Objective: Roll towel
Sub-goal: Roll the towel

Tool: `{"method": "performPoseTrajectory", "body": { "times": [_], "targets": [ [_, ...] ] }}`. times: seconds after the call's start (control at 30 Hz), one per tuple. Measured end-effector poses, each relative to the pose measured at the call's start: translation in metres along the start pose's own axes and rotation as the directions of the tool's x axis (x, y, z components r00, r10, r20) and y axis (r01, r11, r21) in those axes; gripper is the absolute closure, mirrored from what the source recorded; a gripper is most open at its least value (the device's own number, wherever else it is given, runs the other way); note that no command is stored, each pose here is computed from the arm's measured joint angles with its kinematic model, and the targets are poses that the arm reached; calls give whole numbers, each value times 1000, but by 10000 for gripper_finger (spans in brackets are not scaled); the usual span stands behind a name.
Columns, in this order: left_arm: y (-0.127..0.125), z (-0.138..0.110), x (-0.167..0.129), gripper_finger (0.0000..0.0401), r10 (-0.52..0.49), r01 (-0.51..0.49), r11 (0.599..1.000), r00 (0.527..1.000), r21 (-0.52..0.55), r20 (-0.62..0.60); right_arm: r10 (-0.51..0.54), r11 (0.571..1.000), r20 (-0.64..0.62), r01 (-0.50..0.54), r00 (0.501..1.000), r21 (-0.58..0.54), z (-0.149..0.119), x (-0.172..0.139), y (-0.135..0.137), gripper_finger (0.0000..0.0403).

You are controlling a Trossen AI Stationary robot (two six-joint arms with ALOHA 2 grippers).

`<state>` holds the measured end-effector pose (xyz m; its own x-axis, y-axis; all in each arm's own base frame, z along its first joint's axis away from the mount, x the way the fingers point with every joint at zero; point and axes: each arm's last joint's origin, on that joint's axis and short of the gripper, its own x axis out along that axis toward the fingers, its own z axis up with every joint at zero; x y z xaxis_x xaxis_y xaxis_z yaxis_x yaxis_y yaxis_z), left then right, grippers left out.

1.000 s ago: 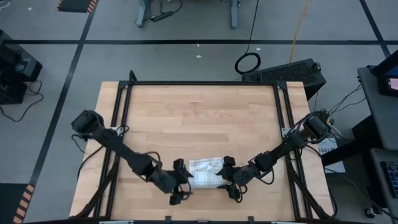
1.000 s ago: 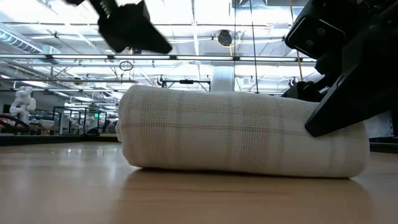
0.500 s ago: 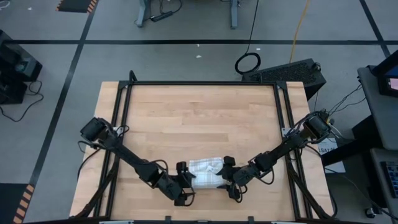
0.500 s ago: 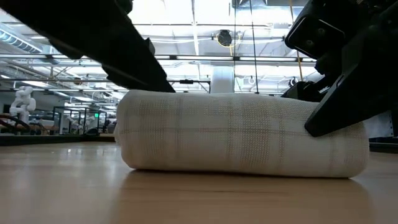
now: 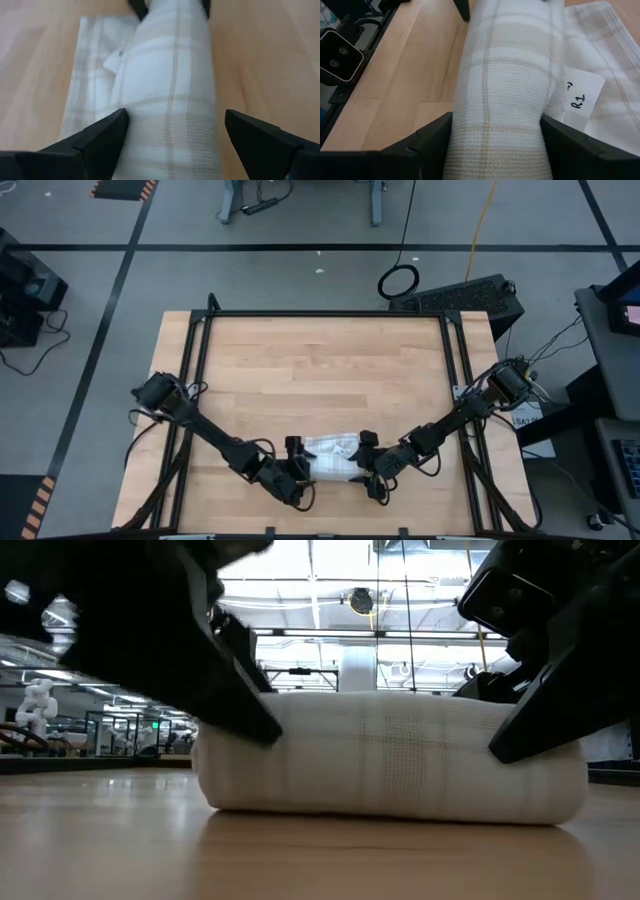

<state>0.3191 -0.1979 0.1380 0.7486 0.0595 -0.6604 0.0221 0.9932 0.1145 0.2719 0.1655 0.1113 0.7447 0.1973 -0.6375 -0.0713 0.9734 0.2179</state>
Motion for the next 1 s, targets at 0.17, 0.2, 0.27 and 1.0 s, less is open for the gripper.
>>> {"method": "performPoseTrajectory", "body": {
  "times": [0.17,0.2,0.27,1.0],
  "targets": [
    [5,-3,7,59,-20,13,985,999,-170,-38,-1,1000,1,1,1000,-1,0,0,0,151],
    [7,-2,8,59,-20,12,980,999,-197,-42,-1,1000,1,1,1000,-1,0,0,0,157],
    [10,-1,10,65,-23,11,969,999,-248,-45,-1,1000,1,1,1000,-1,0,0,0,168],
    [51,19,20,226,-465,345,764,880,-546,-95,189,935,-41,-167,981,312,17,-6,-11,266]
  ]
}}
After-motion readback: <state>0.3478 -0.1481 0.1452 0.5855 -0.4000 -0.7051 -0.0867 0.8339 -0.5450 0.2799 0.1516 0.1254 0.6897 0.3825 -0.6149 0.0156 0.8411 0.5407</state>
